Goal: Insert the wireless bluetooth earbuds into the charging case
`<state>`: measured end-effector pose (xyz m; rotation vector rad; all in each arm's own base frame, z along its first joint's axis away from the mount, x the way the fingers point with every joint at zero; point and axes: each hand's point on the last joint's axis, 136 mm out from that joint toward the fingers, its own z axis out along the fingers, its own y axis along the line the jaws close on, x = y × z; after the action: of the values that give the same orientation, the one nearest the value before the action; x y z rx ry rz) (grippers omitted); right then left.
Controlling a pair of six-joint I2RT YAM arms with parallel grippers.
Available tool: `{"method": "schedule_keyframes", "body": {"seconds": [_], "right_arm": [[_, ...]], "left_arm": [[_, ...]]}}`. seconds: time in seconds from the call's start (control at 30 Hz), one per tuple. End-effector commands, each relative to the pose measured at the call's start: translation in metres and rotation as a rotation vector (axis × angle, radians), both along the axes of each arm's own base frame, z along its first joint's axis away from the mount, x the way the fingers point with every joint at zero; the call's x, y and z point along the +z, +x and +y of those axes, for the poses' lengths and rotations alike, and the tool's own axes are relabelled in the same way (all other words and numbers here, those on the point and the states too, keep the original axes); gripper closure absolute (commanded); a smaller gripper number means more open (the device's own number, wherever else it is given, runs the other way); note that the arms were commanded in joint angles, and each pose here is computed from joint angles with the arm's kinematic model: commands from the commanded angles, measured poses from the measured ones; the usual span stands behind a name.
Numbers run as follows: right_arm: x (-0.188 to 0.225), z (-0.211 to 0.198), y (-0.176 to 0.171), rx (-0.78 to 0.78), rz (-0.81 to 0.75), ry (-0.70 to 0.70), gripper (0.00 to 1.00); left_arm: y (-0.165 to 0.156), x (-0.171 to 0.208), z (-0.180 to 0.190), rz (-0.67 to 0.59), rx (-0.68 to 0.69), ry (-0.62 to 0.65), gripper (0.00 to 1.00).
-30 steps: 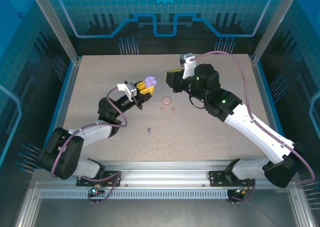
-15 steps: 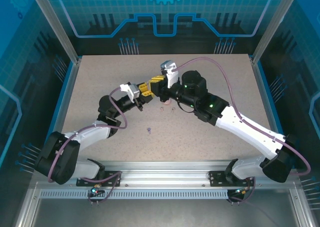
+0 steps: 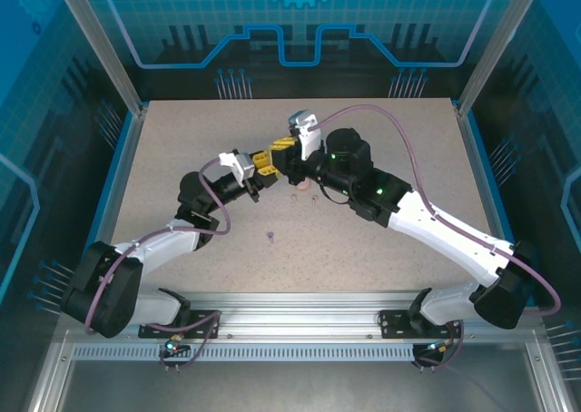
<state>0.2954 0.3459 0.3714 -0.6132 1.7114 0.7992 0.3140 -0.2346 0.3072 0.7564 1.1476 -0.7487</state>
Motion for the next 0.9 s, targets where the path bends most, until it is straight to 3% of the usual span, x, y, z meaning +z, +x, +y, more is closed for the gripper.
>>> {"method": "schedule_keyframes", "body": {"seconds": [0.0, 0.87], "right_arm": [[-0.002, 0.002, 0.005, -0.014, -0.018, 0.001, 0.82], [-0.010, -0.003, 0.017, -0.031, 0.022, 0.031, 0.86]], "left_arm": [[-0.010, 0.026, -0.002, -0.090, -0.023, -0.011, 1.00], [-0.017, 0.030, -0.005, -0.103, -0.036, 0.003, 1.00]]}}
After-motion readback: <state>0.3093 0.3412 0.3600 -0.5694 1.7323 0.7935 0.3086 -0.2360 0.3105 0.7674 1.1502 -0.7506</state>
